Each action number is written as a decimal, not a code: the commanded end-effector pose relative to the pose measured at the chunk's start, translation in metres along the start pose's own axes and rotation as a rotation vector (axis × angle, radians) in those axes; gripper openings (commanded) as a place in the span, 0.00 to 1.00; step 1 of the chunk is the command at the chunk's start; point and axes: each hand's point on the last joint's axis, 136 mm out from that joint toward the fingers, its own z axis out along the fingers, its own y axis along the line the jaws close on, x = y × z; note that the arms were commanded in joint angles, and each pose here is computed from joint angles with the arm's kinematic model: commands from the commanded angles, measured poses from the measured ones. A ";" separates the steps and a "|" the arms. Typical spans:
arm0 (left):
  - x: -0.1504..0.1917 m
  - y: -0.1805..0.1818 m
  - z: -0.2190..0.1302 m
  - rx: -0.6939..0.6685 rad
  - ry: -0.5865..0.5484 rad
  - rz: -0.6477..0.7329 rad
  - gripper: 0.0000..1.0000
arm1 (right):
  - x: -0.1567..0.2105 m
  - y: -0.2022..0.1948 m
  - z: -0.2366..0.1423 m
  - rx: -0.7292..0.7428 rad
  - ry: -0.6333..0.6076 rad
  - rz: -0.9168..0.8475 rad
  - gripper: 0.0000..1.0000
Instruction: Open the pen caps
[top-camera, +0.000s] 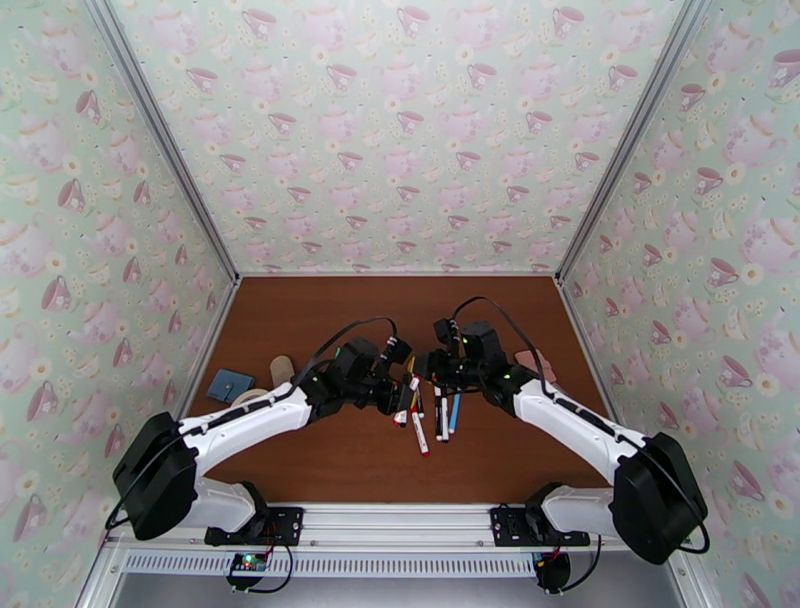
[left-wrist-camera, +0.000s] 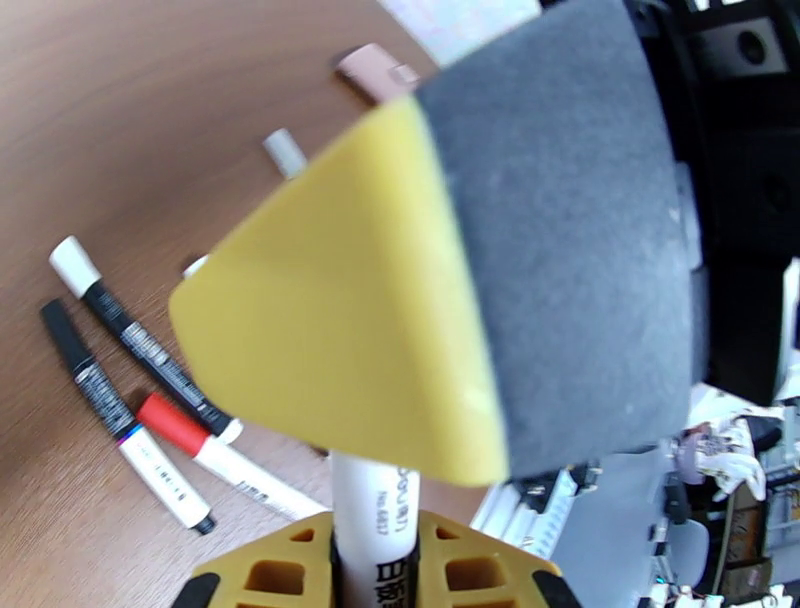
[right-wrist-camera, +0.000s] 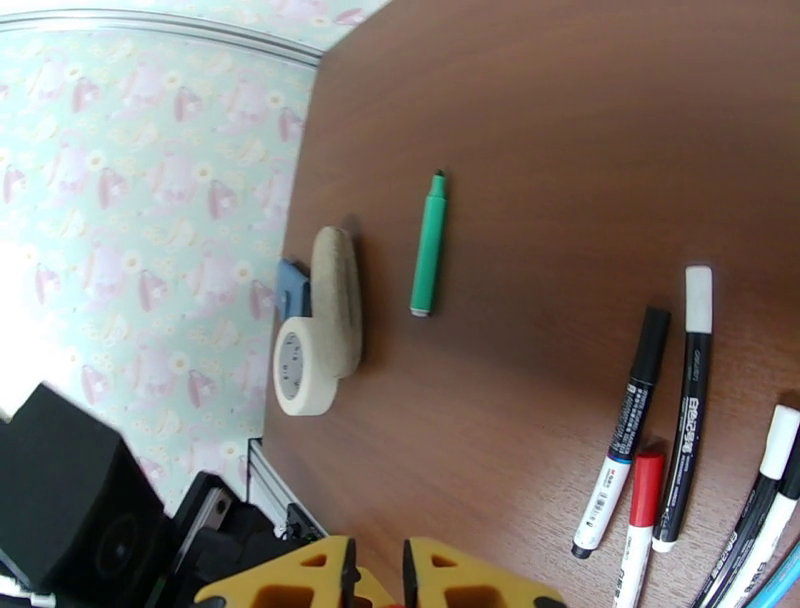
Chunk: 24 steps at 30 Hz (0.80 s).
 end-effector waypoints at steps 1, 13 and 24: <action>0.013 -0.017 -0.002 0.084 0.079 -0.023 0.12 | -0.029 0.030 -0.020 -0.075 -0.106 -0.107 0.11; 0.005 0.000 0.000 -0.197 0.049 0.109 0.10 | -0.049 0.010 -0.044 0.075 -0.212 -0.035 0.10; 0.020 -0.024 -0.012 0.041 0.076 0.034 0.10 | -0.049 0.023 -0.049 0.000 -0.200 -0.106 0.11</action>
